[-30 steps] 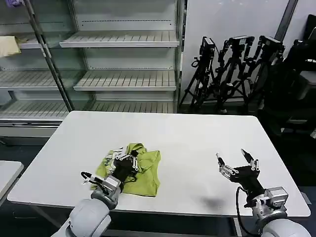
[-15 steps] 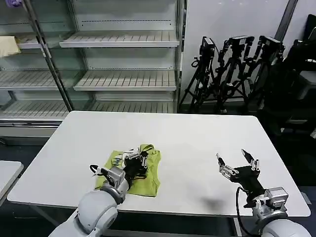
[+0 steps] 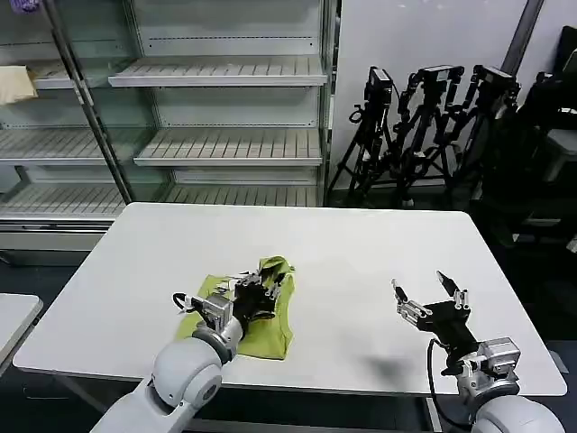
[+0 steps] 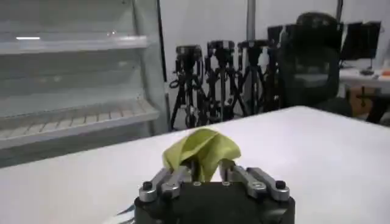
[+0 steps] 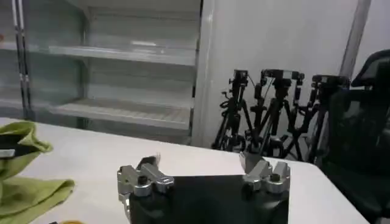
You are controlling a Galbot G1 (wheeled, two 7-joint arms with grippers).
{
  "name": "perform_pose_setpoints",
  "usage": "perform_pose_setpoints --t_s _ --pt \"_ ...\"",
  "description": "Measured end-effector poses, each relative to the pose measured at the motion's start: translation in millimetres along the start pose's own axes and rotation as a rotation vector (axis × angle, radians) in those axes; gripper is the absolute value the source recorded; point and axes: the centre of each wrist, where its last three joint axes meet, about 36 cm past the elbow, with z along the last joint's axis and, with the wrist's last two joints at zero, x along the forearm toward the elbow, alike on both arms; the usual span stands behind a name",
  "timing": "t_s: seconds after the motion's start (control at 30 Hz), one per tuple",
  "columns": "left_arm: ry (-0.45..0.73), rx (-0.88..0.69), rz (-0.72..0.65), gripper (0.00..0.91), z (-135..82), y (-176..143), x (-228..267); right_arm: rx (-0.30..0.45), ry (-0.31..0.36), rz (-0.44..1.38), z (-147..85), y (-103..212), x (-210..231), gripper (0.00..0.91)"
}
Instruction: Fold and organize the clothes.
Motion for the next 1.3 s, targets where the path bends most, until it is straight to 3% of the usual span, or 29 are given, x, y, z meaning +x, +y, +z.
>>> perform_pose_setpoints --t_s 0.3,0.57,0.87,1.3 --pt "-0.124 0.030 0.008 0.907 -16 17 20 -0.011 -0.008 -0.011 2 1 -6 0.907" --pt "-0.148 0.045 -0.099 0.907 -21 56 41 -0.022 -0.018 -0.021 4 6 -12 0.907" --pt "0.008 0.079 -0.244 0.907 13 85 47 -0.022 -0.018 -0.024 5 6 -13 0.907" --pt "0.171 0.194 -0.257 0.907 57 93 42 -0.012 -0.018 -0.030 4 6 -13 0.907"
